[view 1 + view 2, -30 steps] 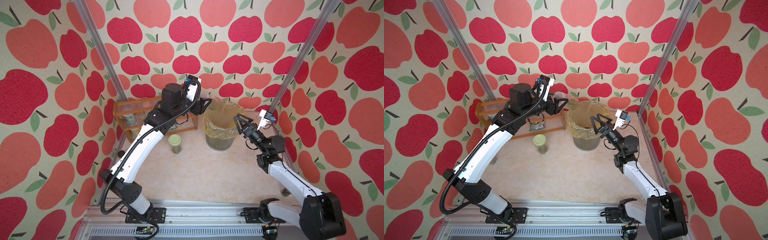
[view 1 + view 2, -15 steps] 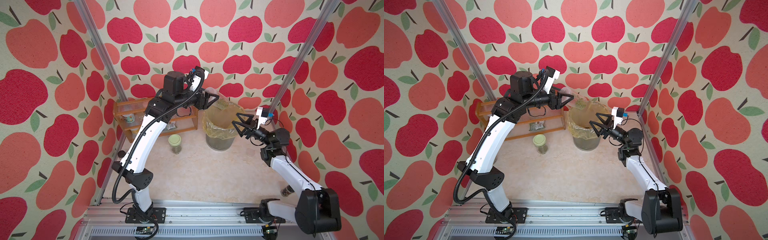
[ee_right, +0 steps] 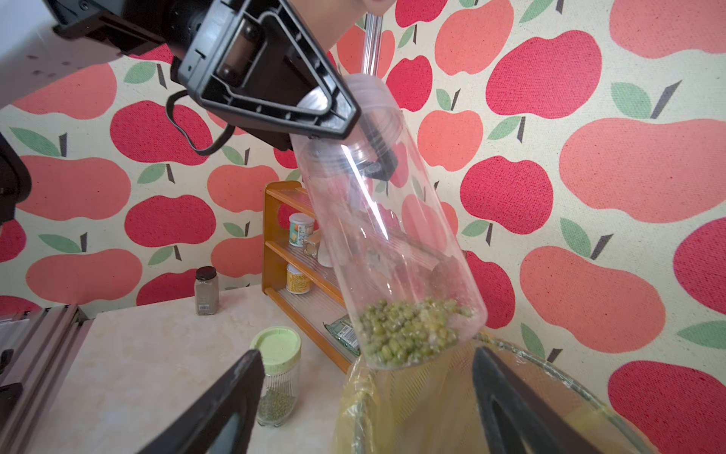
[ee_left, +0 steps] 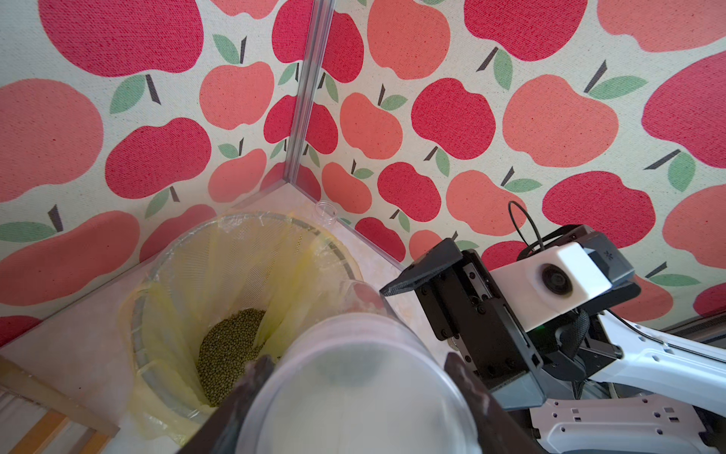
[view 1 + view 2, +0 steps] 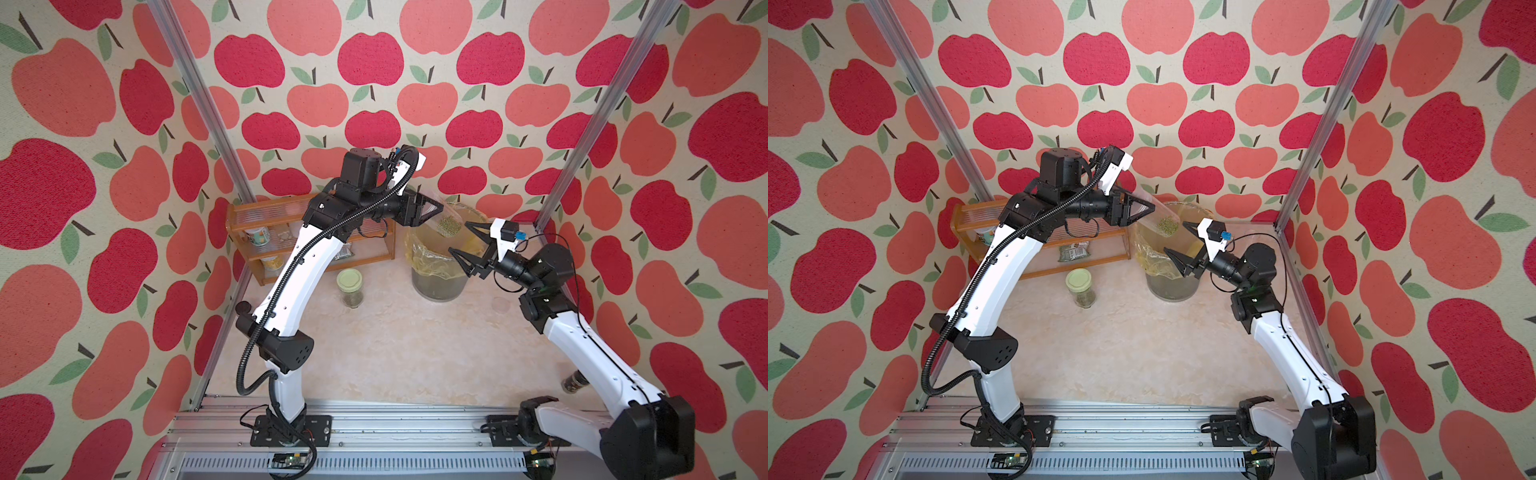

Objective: Empty moldy mung beans from jars
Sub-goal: Pick up the jar from the center of the board.

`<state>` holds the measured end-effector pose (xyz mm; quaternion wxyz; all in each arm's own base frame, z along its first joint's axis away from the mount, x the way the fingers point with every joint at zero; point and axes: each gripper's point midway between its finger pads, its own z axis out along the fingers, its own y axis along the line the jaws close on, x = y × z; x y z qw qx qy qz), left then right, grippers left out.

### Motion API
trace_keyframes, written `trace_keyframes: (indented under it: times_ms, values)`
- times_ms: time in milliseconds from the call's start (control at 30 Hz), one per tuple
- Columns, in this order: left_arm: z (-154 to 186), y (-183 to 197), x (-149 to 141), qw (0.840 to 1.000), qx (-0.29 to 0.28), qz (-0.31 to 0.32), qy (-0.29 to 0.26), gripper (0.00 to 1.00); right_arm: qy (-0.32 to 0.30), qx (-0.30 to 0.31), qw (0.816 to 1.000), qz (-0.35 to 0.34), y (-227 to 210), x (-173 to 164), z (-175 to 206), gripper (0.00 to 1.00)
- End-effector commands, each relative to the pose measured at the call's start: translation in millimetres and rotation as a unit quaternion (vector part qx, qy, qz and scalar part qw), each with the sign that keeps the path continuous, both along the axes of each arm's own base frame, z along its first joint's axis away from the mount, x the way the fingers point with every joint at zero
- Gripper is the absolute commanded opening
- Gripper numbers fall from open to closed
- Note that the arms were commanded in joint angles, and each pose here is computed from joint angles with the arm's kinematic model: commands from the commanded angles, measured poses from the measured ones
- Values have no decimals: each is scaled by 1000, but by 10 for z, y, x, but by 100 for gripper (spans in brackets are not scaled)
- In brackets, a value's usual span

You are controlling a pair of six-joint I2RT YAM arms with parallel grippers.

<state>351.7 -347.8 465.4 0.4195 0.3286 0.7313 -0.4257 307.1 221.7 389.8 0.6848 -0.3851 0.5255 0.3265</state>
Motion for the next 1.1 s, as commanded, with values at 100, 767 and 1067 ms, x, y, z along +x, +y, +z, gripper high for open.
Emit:
trace_keyframes:
  times_ms: [100,767,1067]
  values:
    - [204,-8,-184,998,-40,-33,30,40,-55,-13,998,-33,-61,-22,92,92]
    - [201,-74,-243,993,-61,-75,68,38,-95,68,993,0,19,92,319,93]
    - [116,-111,-208,992,-56,-79,77,38,-101,83,991,16,99,106,425,92]
